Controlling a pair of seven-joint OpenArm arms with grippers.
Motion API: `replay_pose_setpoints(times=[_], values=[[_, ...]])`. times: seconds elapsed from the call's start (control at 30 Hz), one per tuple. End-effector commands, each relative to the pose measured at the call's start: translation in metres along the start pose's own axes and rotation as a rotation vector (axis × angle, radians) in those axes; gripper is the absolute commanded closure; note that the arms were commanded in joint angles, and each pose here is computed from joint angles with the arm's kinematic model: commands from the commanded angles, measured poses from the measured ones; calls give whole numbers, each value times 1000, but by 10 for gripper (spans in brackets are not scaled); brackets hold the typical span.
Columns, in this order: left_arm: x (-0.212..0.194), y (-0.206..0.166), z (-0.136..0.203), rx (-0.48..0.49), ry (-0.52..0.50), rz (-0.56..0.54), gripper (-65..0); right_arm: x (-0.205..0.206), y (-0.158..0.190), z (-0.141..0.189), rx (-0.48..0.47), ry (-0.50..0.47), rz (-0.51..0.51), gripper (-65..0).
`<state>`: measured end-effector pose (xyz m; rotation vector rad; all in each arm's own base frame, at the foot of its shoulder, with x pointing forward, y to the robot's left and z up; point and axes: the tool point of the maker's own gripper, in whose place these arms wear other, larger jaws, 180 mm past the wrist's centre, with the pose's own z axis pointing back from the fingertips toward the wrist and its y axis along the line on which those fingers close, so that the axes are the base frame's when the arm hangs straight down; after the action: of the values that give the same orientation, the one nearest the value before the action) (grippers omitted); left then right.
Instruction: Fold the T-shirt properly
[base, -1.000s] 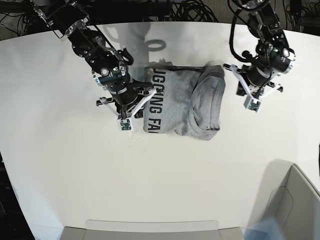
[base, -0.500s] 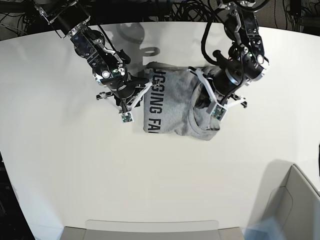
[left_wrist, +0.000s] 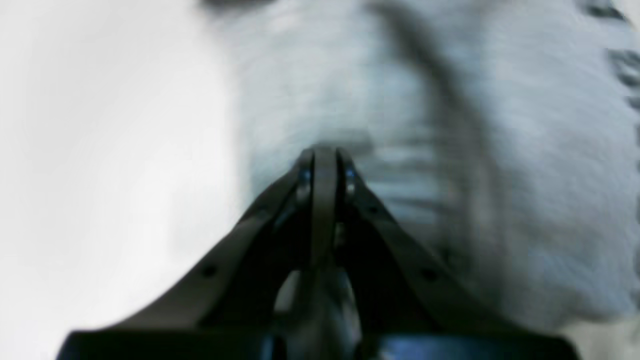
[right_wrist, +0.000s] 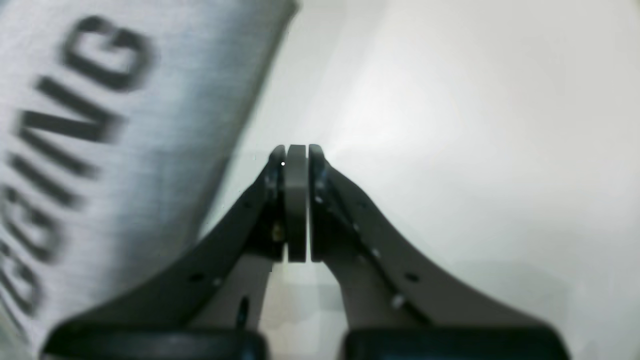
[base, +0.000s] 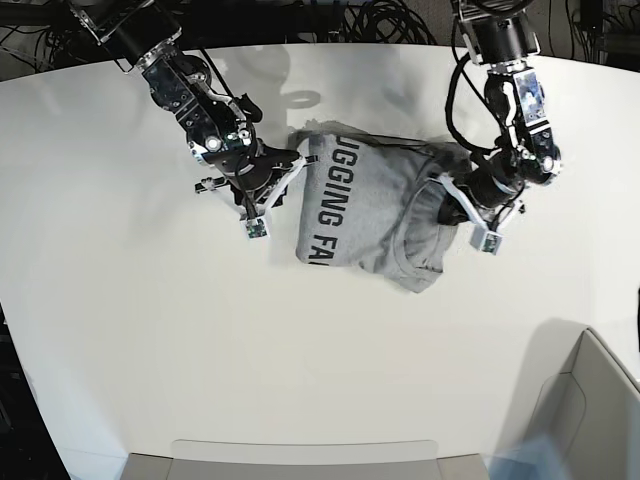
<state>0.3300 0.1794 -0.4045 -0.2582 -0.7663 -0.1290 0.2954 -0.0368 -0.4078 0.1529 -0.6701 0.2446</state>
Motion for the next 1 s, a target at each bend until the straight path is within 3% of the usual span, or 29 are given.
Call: replay_pose_setpoints(times=[0.0, 0.13, 0.23, 0.4, 0.5, 0.63, 0.7, 0.97], values=[[27, 16, 5, 34, -62, -6, 0, 17, 1, 3, 6, -53, 5, -7], [37, 30, 17, 77, -35, -31, 0, 17, 1, 3, 6, -53, 5, -7], [58, 33, 39, 120, -91, -60, 0, 19, 2, 4, 9, -58, 5, -7], [75, 10, 72, 164, -104, -109, 0, 59, 13, 25, 49, -180, 13, -7], [71, -29, 74, 110, -69, -194, 0, 96, 17, 33, 78, -259, 67, -7], [31, -93, 64, -38, 24, -328, 0, 133, 22, 15, 91, -281, 141, -7], [13, -109, 60, -87, 50, -338, 0, 144, 16, -1, 72, -257, 163, -7], [-50, -92, 54, -29, 193, -340, 0, 151, 7, -62, -21, -140, 287, -7]])
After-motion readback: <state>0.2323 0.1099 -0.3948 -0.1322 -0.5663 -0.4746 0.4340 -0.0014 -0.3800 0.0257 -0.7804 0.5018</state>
